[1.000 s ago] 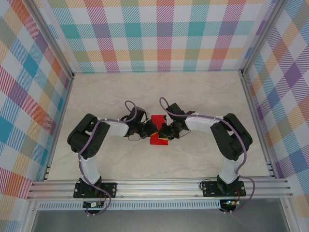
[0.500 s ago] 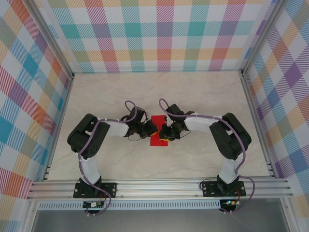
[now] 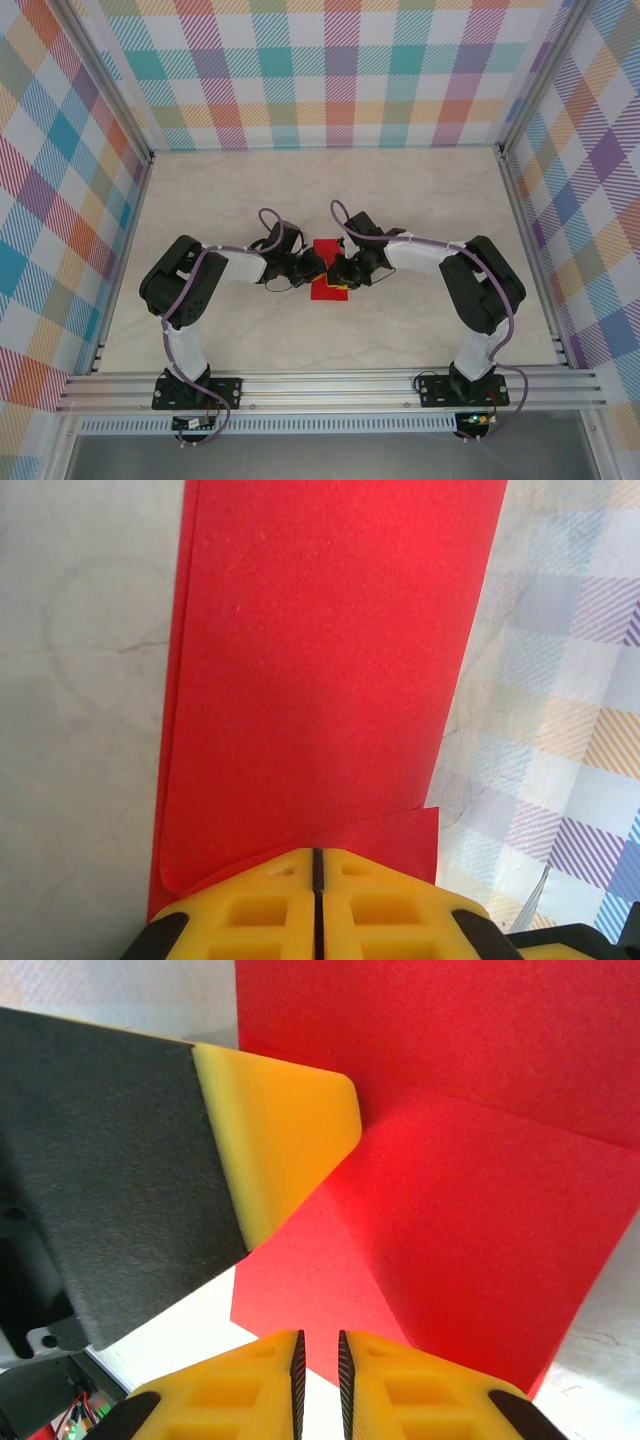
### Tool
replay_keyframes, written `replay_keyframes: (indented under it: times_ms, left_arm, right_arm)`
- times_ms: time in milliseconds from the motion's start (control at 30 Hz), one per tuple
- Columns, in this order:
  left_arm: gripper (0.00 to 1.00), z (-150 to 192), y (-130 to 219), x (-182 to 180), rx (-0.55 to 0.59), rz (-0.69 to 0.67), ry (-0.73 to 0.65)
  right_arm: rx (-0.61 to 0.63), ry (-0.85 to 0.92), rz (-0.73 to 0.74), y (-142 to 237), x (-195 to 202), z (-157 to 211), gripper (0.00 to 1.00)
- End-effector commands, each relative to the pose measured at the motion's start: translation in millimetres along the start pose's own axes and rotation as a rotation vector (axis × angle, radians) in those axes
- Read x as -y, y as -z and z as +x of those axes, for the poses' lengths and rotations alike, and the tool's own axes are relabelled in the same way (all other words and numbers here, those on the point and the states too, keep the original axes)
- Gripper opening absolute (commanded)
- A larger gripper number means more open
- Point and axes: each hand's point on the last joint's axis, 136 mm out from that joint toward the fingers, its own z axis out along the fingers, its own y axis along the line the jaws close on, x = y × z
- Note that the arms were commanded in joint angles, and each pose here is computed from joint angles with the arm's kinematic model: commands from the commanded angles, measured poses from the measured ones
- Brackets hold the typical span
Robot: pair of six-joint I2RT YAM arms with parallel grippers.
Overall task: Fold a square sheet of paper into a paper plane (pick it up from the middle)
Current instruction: Fold the triangle a second time at the center of the table.
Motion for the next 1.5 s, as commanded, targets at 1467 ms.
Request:
replay_keyframes:
  times_ms: [1467]
  left_arm:
    - [0.08,21.7,-8.3,-34.6,-0.06,-0.116,0.016]
  right_arm:
    - [-0.065,-0.017,0.012,-10.3,4.5,10.3,0.2]
